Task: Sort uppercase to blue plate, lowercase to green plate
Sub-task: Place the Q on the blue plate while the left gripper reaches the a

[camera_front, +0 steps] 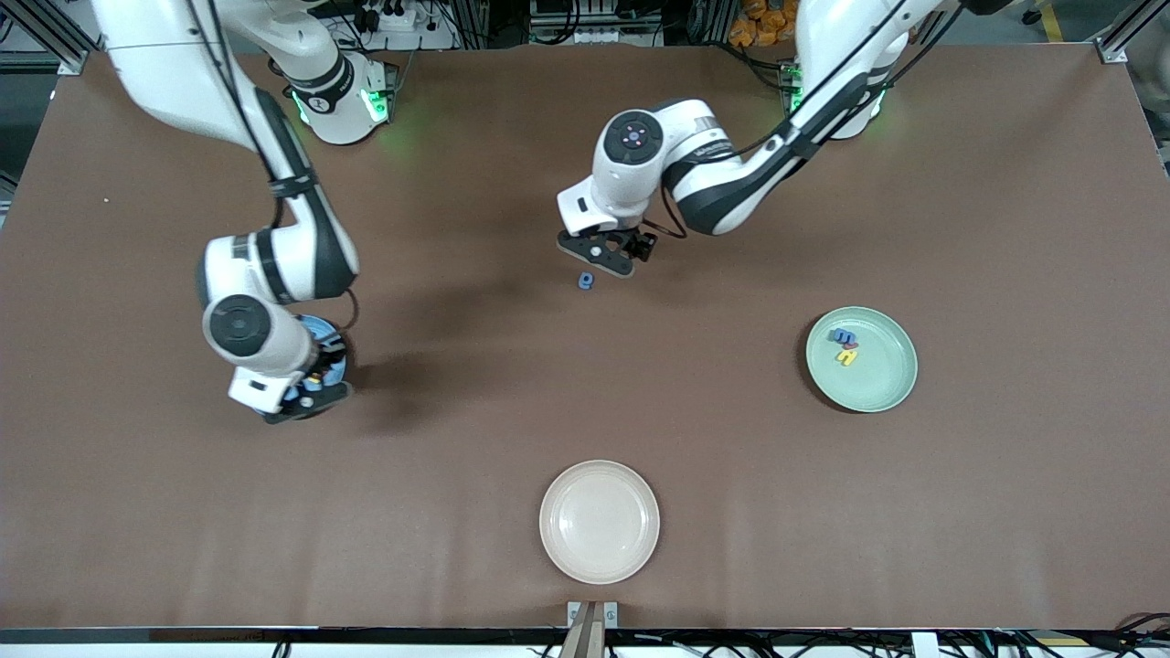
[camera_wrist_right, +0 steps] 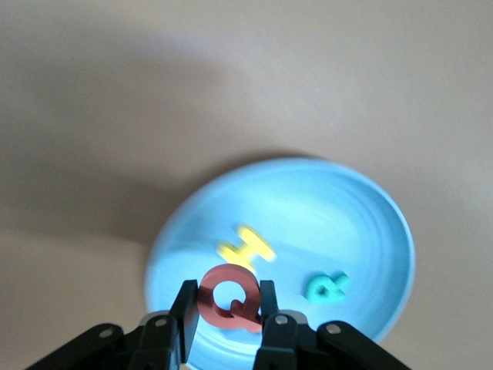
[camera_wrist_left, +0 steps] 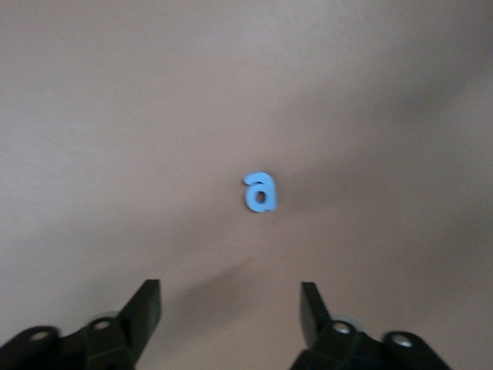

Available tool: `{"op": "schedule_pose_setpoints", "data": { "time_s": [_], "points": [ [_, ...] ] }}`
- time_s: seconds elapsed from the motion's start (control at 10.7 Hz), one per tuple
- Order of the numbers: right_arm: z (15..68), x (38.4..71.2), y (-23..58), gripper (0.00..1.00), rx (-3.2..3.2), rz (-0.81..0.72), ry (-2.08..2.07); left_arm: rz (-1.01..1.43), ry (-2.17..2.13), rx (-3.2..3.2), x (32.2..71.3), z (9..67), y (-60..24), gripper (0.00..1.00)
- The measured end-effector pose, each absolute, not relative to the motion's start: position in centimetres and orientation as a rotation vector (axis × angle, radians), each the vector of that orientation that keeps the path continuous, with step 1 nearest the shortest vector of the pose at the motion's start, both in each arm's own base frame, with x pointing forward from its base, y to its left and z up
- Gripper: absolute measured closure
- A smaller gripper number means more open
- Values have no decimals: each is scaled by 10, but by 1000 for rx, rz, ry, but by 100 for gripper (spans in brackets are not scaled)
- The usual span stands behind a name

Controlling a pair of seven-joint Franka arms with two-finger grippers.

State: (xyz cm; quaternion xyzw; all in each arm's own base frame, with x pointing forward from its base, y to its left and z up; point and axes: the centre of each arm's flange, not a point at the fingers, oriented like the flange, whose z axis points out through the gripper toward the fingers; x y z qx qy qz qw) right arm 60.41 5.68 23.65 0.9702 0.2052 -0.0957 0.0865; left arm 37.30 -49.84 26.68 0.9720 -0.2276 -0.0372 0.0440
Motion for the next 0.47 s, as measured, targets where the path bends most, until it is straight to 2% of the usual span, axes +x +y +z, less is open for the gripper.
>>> {"op": "schedule_pose_setpoints", "data": {
  "time_s": [0.28, 0.47],
  "points": [
    [213, 596, 10, 63, 2919, -247, 607, -107, -711, 2996, 351, 236, -514, 30],
    [209, 598, 4, 63, 2926, -212, 607, -92, -708, 3004, 353, 227, -517, 34]
  ]
}}
